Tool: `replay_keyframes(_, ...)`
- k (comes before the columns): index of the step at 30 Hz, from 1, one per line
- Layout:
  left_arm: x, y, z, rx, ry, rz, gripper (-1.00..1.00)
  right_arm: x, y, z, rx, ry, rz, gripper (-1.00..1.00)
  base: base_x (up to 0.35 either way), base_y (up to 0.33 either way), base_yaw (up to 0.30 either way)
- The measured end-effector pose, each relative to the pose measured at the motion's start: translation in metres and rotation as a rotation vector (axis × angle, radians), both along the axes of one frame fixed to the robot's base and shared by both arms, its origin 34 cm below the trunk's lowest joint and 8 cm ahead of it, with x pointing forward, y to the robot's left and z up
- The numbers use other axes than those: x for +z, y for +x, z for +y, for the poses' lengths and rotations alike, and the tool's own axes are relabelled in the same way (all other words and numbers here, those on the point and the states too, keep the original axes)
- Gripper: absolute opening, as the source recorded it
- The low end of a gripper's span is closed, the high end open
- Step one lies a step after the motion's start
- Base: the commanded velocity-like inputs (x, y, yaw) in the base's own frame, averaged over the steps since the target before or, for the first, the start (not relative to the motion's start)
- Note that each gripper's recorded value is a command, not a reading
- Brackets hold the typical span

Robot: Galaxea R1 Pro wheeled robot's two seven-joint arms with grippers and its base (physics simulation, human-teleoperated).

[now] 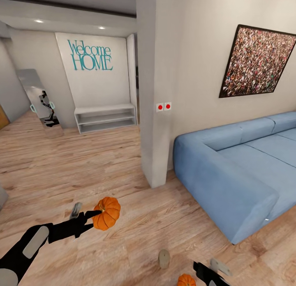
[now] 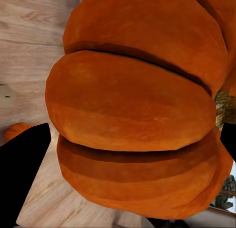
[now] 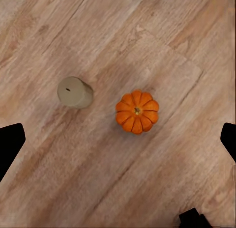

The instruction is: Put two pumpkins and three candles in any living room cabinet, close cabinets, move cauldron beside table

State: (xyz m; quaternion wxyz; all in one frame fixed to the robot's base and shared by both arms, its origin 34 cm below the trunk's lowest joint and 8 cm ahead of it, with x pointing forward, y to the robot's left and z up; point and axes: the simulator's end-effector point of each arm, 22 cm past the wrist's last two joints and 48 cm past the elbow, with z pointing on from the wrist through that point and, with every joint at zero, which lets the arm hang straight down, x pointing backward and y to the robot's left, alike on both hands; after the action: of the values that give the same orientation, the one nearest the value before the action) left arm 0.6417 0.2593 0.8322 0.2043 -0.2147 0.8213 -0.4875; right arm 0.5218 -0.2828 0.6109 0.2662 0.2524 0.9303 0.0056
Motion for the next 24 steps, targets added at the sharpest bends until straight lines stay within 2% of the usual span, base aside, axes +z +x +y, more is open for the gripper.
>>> replay_keyframes(5, -0.005, 0.001, -0.001, -0.002, -0.006, -0.004, -1.00, -0.007, -0.002, -0.004, -0.030, -0.001, 0.008, 1.00, 0.000, 0.000, 0.000)
replay_keyframes(18, -0.022, 0.003, 0.002, 0.002, -0.006, -0.004, -1.00, -0.025, -0.001, -0.003, -0.036, 0.004, 0.011, 1.00, 0.000, 0.000, 0.000)
replay_keyframes(24, -0.029, 0.003, 0.009, 0.008, -0.002, -0.005, -1.00, -0.035, -0.001, -0.005, -0.093, 0.046, 0.007, 1.00, 0.000, 0.000, 0.000)
